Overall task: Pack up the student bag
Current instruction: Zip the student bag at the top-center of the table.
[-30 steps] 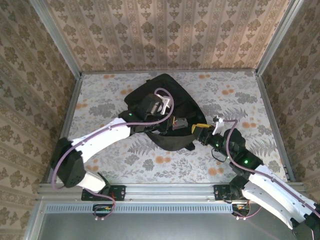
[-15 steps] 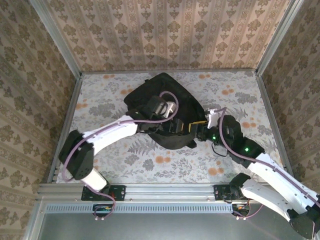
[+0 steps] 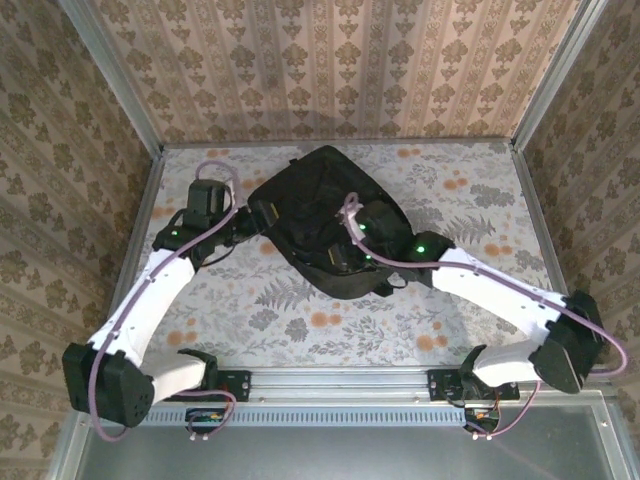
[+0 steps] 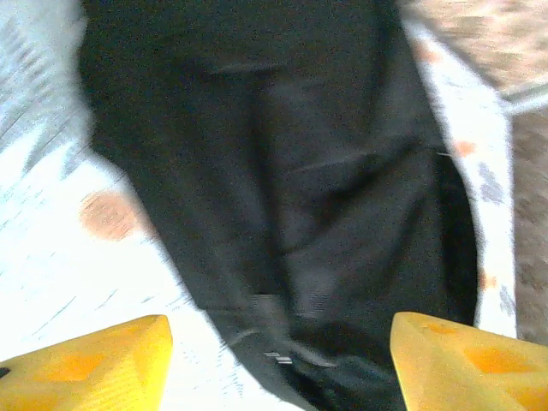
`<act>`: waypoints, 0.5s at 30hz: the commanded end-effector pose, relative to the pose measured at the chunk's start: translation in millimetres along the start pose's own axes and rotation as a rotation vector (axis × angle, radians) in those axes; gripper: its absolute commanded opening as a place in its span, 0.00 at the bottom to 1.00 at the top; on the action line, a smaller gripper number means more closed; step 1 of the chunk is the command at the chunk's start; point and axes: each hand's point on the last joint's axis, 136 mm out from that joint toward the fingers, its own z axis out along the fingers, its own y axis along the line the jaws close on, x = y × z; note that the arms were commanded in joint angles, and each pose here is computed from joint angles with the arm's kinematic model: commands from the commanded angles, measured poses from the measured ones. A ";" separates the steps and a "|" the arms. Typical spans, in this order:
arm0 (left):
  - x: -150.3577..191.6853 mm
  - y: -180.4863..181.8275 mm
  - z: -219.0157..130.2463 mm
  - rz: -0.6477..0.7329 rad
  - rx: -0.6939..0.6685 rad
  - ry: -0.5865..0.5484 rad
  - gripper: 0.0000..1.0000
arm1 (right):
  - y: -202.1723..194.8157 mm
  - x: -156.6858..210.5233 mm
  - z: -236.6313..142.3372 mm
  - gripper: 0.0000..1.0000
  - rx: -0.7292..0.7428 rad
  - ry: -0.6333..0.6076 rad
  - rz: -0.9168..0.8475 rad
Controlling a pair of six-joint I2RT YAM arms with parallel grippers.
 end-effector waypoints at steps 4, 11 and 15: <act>17.7 59.2 34.2 -0.337 -0.052 0.080 0.60 | 29.1 -12.2 30.7 0.42 0.018 0.079 -0.078; 7.2 104.2 18.1 -0.472 -0.210 -0.018 0.62 | 33.0 -34.4 81.2 0.44 0.201 0.163 -0.051; 9.8 124.4 6.0 -0.510 -0.295 -0.039 0.64 | 30.4 -40.5 99.0 0.44 0.272 0.203 -0.036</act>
